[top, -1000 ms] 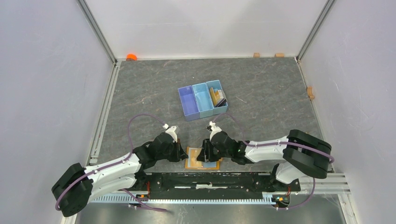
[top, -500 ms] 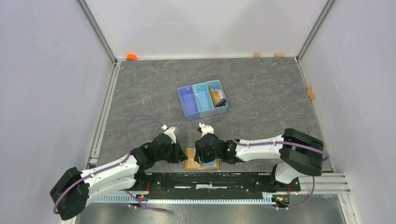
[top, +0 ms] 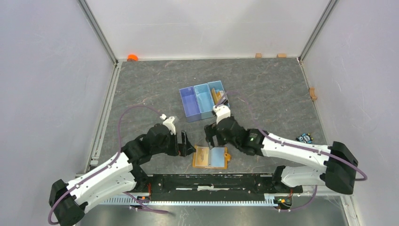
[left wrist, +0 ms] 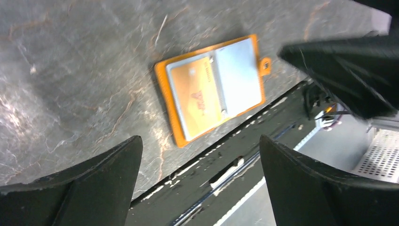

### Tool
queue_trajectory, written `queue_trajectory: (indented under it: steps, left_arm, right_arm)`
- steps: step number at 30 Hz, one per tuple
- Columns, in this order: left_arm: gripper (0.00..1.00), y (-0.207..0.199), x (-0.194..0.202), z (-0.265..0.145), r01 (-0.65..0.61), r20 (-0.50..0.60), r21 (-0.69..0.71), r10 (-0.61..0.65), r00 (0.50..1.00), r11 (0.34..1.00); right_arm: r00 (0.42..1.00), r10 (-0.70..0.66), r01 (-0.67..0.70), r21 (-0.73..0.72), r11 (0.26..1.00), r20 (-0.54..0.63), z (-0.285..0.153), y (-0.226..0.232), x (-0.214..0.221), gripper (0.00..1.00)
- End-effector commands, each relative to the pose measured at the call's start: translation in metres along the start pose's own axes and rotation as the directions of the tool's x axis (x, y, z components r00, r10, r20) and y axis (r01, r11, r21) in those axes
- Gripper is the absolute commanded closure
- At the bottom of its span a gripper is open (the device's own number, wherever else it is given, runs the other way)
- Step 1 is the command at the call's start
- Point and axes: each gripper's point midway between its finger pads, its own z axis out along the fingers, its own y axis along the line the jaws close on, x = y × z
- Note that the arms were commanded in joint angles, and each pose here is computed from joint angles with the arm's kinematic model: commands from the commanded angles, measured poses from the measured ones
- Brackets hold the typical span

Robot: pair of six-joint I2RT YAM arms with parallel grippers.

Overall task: Put the credit cards into the card holder
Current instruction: Insert the credit card into the card holder, then pick up the credit card from the storage box.

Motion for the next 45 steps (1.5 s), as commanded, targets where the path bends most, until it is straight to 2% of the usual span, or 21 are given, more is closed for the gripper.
queue_trajectory:
  steps: [1,5,10,16,24,30,39,45]
  left_arm:
    - [0.0,-0.025,-0.034,-0.022,-0.121,0.0,0.041,0.121,0.993,0.992]
    - [0.0,-0.018,-0.071,-0.031,-0.201,0.022,-0.007,0.201,0.979,0.98]
    - [0.0,0.006,-0.107,-0.032,-0.196,0.086,-0.076,0.203,0.975,0.978]
    - [0.0,0.02,-0.112,-0.039,-0.201,0.126,-0.137,0.218,0.968,0.97]
    - [0.0,0.024,-0.105,-0.033,-0.197,0.079,-0.135,0.209,0.975,0.971]
    - [0.0,0.023,-0.104,-0.033,-0.196,0.078,-0.125,0.206,0.975,0.973]
    - [0.0,0.021,-0.103,-0.032,-0.196,0.076,-0.113,0.205,0.976,0.974]
    - [0.0,0.02,-0.103,-0.032,-0.193,0.074,-0.107,0.202,0.977,0.975]
  right_arm:
    - [0.992,-0.115,0.111,0.073,0.991,0.045,-0.006,-0.05,-0.041,0.02]
    - [0.986,-0.148,0.139,0.114,0.984,0.074,0.003,-0.092,-0.08,0.02]
    - [0.985,-0.144,0.138,0.072,0.988,0.092,0.031,-0.125,-0.123,0.02]
    - [0.993,-0.102,0.099,0.041,0.994,0.052,0.078,-0.158,-0.155,0.02]
    - [0.997,-0.075,0.075,-0.002,0.997,-0.017,0.138,-0.171,-0.156,0.02]
    - [0.997,-0.033,0.033,-0.008,0.999,-0.075,0.163,-0.183,-0.144,0.02]
    - [0.994,0.039,-0.033,0.066,0.997,-0.101,0.146,-0.218,-0.135,0.06]
    - [0.997,0.039,-0.035,0.063,0.997,-0.067,0.131,-0.221,-0.144,0.12]
